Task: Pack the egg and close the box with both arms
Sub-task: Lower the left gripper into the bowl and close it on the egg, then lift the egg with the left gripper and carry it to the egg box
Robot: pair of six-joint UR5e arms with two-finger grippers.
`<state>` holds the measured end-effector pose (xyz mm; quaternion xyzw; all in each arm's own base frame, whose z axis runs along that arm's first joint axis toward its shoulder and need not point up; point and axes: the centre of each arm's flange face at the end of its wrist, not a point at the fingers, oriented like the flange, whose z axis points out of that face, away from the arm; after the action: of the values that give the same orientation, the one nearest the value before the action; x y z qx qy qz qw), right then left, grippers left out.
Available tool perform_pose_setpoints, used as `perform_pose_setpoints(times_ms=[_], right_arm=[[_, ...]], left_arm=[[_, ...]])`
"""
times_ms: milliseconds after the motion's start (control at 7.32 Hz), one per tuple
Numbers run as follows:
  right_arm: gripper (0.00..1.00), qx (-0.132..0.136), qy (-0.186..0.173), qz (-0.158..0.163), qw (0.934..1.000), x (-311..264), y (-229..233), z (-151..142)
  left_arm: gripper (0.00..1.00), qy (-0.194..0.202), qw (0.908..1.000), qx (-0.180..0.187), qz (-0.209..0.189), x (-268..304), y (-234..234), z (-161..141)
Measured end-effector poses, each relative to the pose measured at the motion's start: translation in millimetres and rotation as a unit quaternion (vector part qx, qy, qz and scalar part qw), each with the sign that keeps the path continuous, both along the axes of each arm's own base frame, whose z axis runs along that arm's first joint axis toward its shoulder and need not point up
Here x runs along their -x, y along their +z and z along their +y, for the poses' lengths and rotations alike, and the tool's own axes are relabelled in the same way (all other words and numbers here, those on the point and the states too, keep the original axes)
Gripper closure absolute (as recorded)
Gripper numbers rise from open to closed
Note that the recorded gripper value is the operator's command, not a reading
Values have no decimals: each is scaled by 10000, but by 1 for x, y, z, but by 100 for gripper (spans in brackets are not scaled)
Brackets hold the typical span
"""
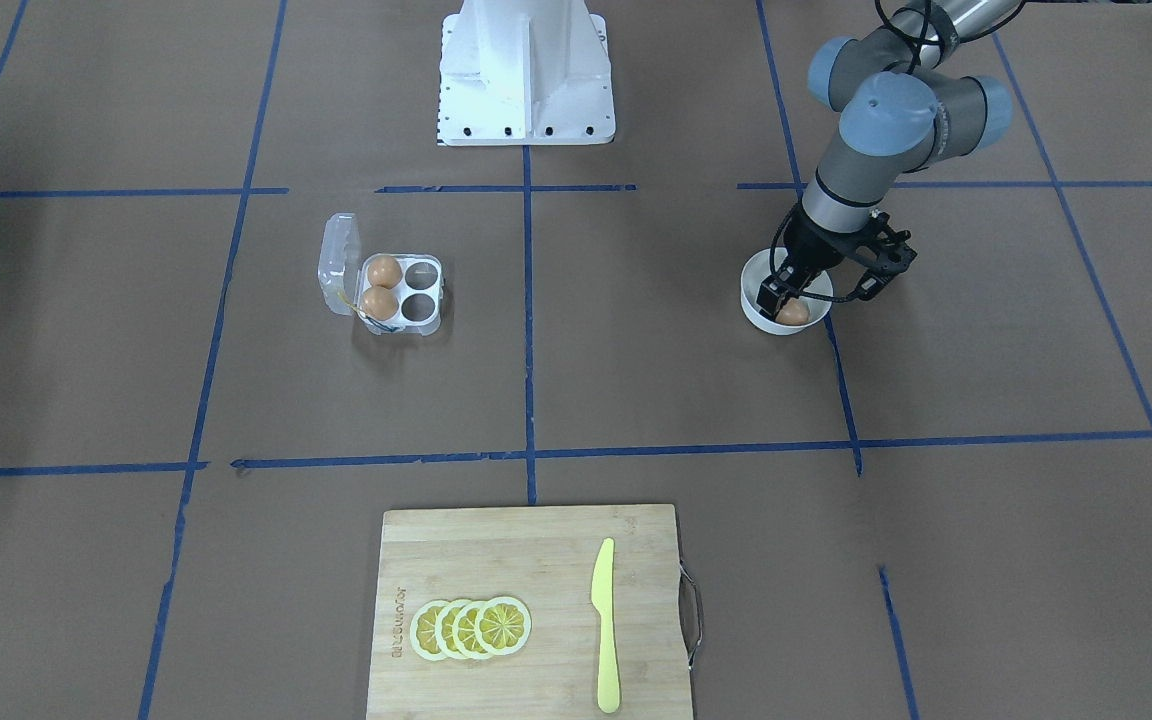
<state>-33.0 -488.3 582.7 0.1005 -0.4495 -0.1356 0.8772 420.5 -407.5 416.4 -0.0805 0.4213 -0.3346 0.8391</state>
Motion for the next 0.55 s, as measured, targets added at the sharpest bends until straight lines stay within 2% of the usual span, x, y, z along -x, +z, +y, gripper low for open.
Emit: perform_pose_setpoints(times_ms=[547], right_arm=[[0, -14, 3, -4, 10000, 0, -2, 0]], left_arm=[[100, -3, 9999, -98, 131, 5, -16, 2]])
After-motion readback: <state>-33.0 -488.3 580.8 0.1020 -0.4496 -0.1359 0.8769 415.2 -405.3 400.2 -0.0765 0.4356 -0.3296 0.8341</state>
